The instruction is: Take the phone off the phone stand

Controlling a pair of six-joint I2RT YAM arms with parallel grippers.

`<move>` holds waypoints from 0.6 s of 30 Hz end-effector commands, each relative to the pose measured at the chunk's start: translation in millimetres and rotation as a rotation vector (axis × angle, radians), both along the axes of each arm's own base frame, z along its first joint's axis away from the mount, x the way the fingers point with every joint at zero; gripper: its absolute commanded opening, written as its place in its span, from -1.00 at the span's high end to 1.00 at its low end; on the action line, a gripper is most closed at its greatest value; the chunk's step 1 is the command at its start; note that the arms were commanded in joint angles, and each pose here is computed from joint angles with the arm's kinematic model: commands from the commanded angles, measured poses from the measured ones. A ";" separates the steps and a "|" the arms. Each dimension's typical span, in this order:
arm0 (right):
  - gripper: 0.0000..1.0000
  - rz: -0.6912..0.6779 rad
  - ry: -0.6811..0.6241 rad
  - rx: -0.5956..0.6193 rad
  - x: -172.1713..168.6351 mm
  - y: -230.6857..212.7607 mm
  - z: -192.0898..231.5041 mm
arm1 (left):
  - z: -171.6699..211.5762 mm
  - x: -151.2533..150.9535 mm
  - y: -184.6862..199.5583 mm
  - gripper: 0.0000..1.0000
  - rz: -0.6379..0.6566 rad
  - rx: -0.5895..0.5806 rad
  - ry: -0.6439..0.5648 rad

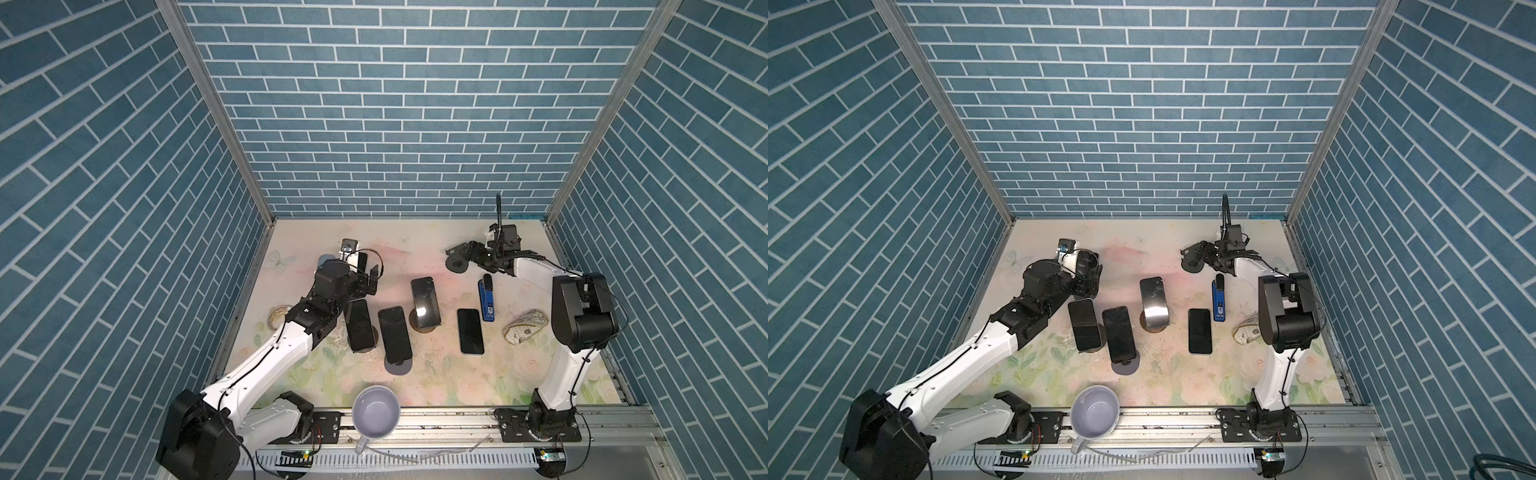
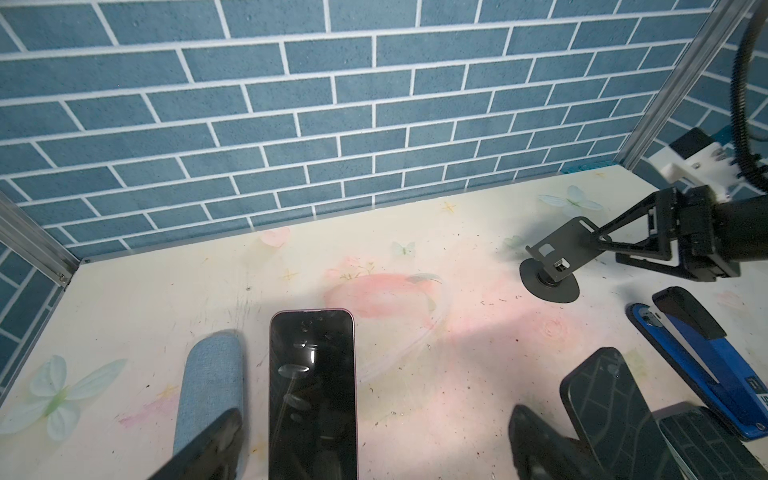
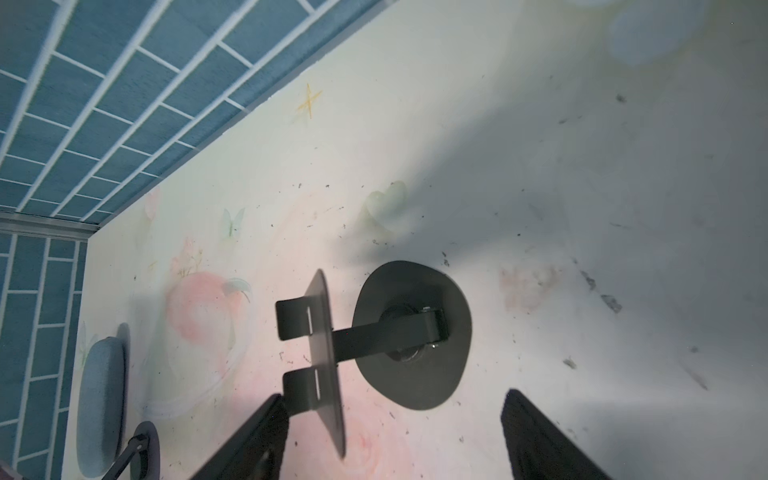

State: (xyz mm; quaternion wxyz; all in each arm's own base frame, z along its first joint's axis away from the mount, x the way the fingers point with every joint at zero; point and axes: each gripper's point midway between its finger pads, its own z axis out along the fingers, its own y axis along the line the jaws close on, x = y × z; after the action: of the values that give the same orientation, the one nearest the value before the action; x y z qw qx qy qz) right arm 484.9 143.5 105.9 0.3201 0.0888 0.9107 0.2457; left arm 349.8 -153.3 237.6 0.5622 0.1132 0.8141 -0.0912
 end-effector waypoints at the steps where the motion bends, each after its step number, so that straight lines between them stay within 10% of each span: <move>1: -0.66 -0.011 -0.019 -0.081 -15.2 -14.0 11.5 | 2.7 -1.3 -0.3 -0.99 -0.002 0.014 -0.006; 18: -0.65 0.144 -0.042 -0.259 -86.6 40.8 40.9 | 6.2 -1.6 -2.3 -0.99 -0.007 0.002 -0.010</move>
State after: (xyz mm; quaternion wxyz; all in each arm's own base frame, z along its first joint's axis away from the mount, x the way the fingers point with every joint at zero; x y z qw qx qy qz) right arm 417.2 190.4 151.7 0.3419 -0.0118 0.9233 0.1748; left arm 349.3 -154.4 237.7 0.5621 0.1144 0.8139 -0.0923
